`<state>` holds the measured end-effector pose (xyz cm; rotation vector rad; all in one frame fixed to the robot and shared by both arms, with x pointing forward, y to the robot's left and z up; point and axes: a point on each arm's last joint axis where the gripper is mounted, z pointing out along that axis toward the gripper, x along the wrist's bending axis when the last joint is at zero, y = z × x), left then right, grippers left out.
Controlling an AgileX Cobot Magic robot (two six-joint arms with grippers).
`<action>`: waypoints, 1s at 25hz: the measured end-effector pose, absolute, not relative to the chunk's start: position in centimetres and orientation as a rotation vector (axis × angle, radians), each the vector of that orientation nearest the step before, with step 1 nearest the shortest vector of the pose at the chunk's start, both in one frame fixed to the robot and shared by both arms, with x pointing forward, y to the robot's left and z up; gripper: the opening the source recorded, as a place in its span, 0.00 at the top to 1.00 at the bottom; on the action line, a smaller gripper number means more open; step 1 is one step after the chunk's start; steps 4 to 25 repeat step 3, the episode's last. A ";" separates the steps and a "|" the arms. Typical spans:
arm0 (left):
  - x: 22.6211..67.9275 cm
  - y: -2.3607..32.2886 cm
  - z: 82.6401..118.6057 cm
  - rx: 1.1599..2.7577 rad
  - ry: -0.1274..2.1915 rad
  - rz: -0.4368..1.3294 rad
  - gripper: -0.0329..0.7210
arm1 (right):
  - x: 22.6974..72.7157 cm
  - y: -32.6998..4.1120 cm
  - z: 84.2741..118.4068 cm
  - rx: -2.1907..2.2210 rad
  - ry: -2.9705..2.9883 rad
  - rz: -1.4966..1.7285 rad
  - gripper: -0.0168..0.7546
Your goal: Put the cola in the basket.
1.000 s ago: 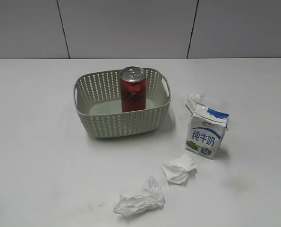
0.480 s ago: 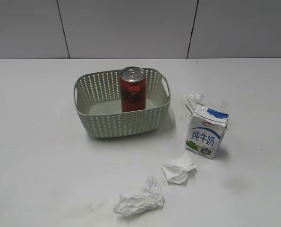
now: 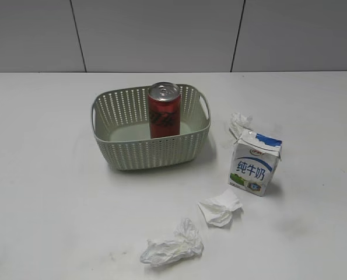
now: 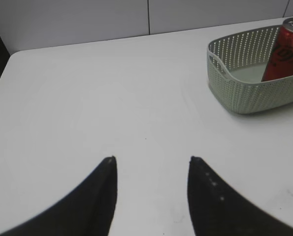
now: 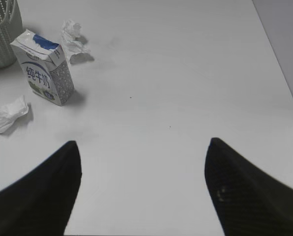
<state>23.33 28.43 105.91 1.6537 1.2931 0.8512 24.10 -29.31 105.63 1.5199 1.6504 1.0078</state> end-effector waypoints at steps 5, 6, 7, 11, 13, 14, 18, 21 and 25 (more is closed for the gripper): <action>23.3 28.4 105.9 1.654 1.293 0.851 0.47 | 23.5 -29.3 105.6 1.493 1.623 1.032 0.21; 23.3 28.4 105.9 1.654 1.293 0.851 0.47 | 23.5 -29.3 105.6 1.493 1.623 1.032 0.21; 23.3 28.4 105.9 1.654 1.293 0.851 0.47 | 23.5 -29.3 105.6 1.493 1.623 1.032 0.21; 23.3 28.4 105.9 1.654 1.293 0.851 0.47 | 23.5 -29.3 105.6 1.493 1.623 1.032 0.21; 23.3 28.4 105.9 1.654 1.293 0.851 0.47 | 23.5 -29.3 105.6 1.493 1.623 1.032 0.21; 23.3 28.4 105.9 1.654 1.293 0.851 0.47 | 23.5 -29.3 105.6 1.493 1.623 1.032 0.21; 23.3 28.4 105.9 1.654 1.293 0.851 0.47 | 23.5 -29.3 105.6 1.493 1.623 1.032 0.21; 23.3 28.4 105.9 1.654 1.293 0.851 0.47 | 23.5 -29.3 105.6 1.493 1.623 1.032 0.21; 23.3 28.4 105.9 1.654 1.293 0.851 0.47 | 23.5 -29.3 105.6 1.493 1.623 1.032 0.21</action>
